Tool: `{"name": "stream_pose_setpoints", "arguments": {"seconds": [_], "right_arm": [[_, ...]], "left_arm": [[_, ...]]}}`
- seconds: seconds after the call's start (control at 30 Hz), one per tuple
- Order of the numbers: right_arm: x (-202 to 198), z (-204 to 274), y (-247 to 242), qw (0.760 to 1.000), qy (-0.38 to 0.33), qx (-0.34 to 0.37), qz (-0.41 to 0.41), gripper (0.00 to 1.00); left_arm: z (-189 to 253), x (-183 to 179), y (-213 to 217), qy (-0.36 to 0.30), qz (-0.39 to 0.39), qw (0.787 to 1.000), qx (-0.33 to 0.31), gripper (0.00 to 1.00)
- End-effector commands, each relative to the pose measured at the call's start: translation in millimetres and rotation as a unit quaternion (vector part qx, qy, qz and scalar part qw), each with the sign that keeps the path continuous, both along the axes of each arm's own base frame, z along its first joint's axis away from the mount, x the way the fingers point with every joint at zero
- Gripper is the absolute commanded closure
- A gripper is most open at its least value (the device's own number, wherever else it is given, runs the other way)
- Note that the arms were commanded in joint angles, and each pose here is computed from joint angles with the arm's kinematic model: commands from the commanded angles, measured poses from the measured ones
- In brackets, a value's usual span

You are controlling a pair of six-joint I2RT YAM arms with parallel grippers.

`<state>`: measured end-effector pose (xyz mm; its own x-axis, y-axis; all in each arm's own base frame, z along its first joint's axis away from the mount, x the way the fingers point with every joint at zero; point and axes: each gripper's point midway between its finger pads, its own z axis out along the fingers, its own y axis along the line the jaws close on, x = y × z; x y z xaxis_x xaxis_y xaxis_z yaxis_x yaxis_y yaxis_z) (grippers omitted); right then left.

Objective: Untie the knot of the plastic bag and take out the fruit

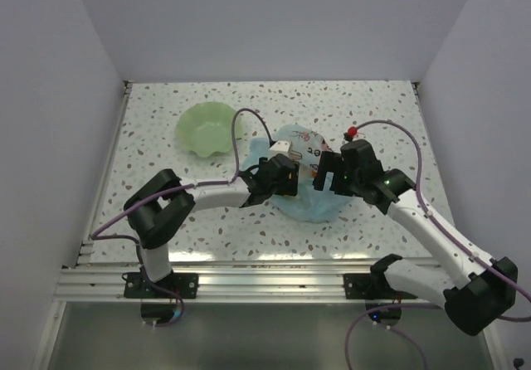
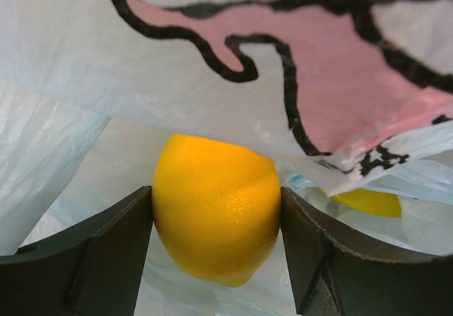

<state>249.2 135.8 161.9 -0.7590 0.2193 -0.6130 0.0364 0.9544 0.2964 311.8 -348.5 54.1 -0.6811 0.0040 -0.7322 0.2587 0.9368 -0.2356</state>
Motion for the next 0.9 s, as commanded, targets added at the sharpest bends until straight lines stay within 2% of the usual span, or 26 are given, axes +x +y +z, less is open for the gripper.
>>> {"name": "stream_pose_setpoints", "arguments": {"seconds": [0.0,0.13,0.2,0.27,0.3,0.37,0.4,0.47,0.5,0.57,0.7,0.8,0.87], "right_arm": [[4.4,-19.6,9.4,0.999,0.013,-0.006,-0.047,0.01],[2.6,-46.7,11.1,0.997,0.031,-0.021,-0.063,0.01],[4.4,-53.4,7.8,0.997,0.027,-0.026,-0.074,0.14],[2.9,-63.4,1.8,0.995,0.032,-0.042,-0.081,0.34],[3.0,-66.3,-0.1,0.995,0.032,-0.049,-0.079,0.55],[0.8,-72.4,-2.0,0.995,0.038,-0.057,-0.078,0.74],[0.3,-74.7,-2.2,0.995,0.038,-0.058,-0.076,0.87],[-3.1,-82.5,-7.9,0.994,0.042,-0.068,-0.08,0.97],[-5.2,-85.5,-10.1,0.993,0.045,-0.072,-0.08,1.0],[-10.8,-95.4,-17.4,0.992,0.055,-0.08,-0.086,1.0],[-17.1,-109.3,-25.7,0.99,0.066,-0.087,-0.09,1.0],[-20.8,-117.1,-31.5,0.988,0.079,-0.096,-0.09,1.0],[-22.7,-121.6,-33.3,0.987,0.086,-0.099,-0.09,1.0]], "left_arm": [[13.9,8.3,-6.9,-0.017,0.027,0.999,-0.043,0.64],[10.1,5.6,-7.0,-0.011,0.023,0.999,-0.044,0.6],[9.4,4.5,-6.0,-0.01,0.023,0.999,-0.043,0.54],[9.8,3.5,-4.8,-0.01,0.023,0.999,-0.044,0.51],[9.5,2.9,-3.0,-0.01,0.024,0.999,-0.042,0.48],[10.2,2.6,-1.4,-0.01,0.025,0.999,-0.042,0.44],[13.1,2.9,-1.0,-0.013,0.026,0.999,-0.044,0.39],[12.9,2.0,0.4,-0.012,0.027,0.999,-0.044,0.35],[14.4,1.8,1.1,-0.014,0.028,0.999,-0.045,0.31],[15.1,1.1,1.6,-0.012,0.031,0.998,-0.048,0.26],[23.0,-0.8,3.2,-0.015,0.036,0.997,-0.062,0.08],[26.5,-2.3,3.9,-0.016,0.039,0.997,-0.07,0.01],[27.9,-1.3,4.4,-0.017,0.042,0.996,-0.073,0.0]]}}
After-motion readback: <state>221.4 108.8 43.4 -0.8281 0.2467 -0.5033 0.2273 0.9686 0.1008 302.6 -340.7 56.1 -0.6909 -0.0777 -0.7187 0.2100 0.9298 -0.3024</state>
